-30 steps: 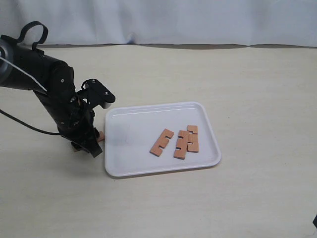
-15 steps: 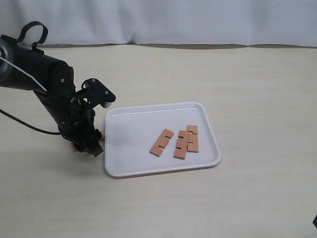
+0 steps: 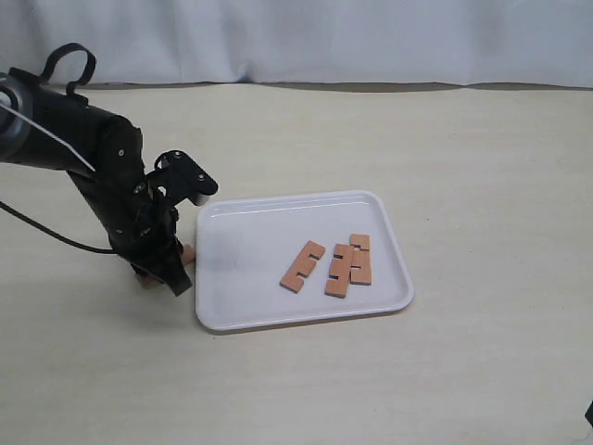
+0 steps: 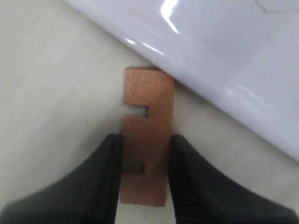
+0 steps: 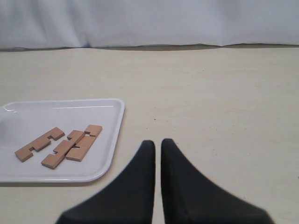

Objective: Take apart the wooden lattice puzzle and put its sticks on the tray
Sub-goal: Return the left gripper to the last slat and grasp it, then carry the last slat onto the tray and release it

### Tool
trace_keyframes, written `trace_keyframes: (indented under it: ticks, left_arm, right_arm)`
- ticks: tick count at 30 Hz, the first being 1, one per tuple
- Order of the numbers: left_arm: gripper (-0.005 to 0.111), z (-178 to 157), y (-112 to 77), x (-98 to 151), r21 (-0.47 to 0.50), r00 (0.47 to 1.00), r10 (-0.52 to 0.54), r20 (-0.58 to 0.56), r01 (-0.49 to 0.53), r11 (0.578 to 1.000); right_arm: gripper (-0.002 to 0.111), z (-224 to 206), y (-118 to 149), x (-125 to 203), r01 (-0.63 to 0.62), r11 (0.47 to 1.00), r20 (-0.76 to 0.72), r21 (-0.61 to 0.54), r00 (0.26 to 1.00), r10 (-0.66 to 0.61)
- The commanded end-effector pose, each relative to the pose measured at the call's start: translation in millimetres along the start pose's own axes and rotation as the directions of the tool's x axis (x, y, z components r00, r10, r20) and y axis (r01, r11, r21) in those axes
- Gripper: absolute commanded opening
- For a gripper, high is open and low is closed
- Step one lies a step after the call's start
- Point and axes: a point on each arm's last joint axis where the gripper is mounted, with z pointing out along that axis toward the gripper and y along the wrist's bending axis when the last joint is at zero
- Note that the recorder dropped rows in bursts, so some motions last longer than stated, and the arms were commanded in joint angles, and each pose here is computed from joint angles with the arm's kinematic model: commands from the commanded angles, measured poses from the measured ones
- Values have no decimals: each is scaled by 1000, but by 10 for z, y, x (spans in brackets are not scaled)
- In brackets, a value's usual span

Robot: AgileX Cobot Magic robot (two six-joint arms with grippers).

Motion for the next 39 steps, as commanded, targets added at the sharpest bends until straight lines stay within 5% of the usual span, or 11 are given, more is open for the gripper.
trace_keyframes:
  ticks: [1,6,11,18,24,27,34,39]
  left_arm:
    - [0,-159,33,13,-30,1000,0,-11,-1,1000]
    - [0,-788,31,-127,-57,987,-75,143,84,995]
    - [0,-1186,-210,-335,52,932,-156,327,147,988]
    - [0,-849,-571,-649,150,899,-216,381,170,974]
    - [1,-424,-647,-754,202,893,-293,341,235,951]
    - [12,-373,-643,-762,198,893,-293,341,236,951]
    - [60,-479,-650,-816,218,902,-284,326,221,951]
    - [60,-866,-663,-888,246,914,-247,323,171,954]
  right_arm:
    - [5,1,-3,9,-3,1000,1,6,1000,3]
    - [5,1,-3,9,-3,1000,1,6,1000,3]
    - [5,1,-3,9,-3,1000,1,6,1000,3]
    - [5,1,-3,9,-3,1000,1,6,1000,3]
    - [5,1,-3,9,-3,1000,1,6,1000,3]
    - [5,1,-3,9,-3,1000,1,6,1000,3]
    - [5,1,-3,9,-3,1000,1,6,1000,3]
    - [5,1,-3,9,-3,1000,1,6,1000,3]
